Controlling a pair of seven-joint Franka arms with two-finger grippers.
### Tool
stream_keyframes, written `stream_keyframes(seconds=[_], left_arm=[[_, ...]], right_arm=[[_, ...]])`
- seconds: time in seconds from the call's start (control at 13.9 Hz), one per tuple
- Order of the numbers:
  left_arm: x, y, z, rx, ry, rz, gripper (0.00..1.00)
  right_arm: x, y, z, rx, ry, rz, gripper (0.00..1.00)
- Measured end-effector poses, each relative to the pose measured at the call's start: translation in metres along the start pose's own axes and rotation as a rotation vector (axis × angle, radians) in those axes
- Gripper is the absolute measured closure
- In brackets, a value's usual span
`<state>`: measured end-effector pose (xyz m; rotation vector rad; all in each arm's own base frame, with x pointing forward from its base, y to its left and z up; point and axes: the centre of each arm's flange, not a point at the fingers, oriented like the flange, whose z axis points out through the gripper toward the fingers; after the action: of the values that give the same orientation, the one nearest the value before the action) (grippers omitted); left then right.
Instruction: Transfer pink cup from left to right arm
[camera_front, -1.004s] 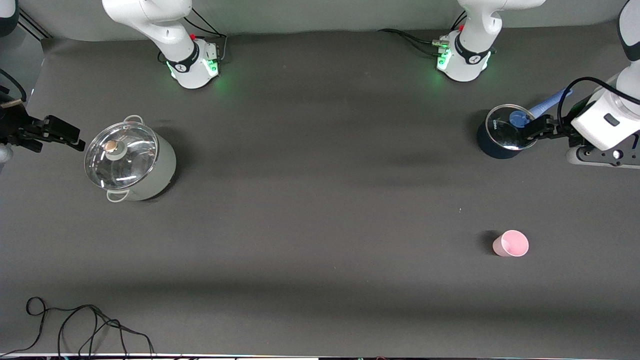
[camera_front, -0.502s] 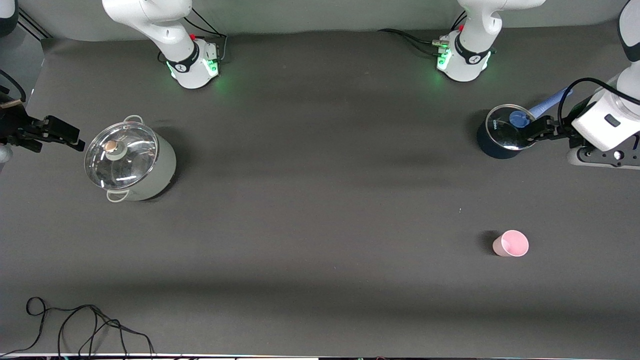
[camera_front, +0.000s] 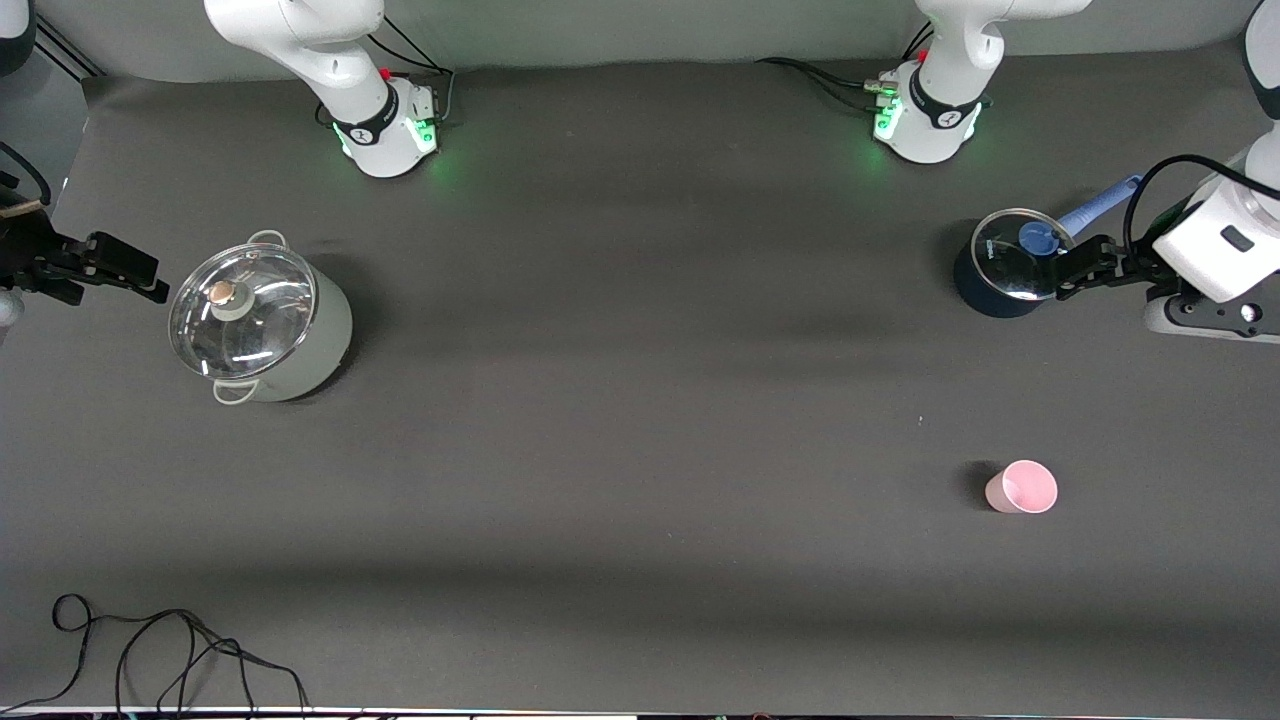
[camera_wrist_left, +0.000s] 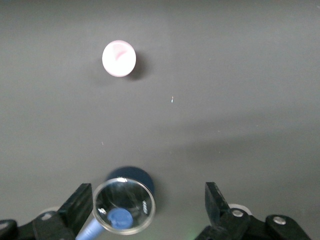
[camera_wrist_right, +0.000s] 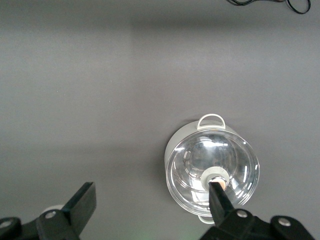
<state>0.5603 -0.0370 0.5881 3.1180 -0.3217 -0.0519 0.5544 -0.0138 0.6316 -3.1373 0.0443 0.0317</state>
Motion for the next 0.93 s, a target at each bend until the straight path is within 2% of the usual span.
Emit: stream_keyframes(seconds=[0.29,0.43,0.72,0.93], left_arm=[[0.011,-0.03,-0.006,0.036,0.106,0.295,0.0],[0.016,-0.063,0.0,0.011,0.155,0.403,0.0],[0.013,-0.164,0.05,-0.188,0.295,0.569,0.0],[0.007,-0.234,0.116,-0.333,0.455,0.685,0.0]], right_arm=[[0.002,0.0,0.004,-0.001,-0.009,0.0,0.0],[0.003,0.0,0.006,-0.001,-0.013,0.0,0.0],[0.003,0.0,0.007,-0.001,-0.015,0.0,0.0],[0.004,-0.001,0.007,0.0,-0.015,0.0,0.0]])
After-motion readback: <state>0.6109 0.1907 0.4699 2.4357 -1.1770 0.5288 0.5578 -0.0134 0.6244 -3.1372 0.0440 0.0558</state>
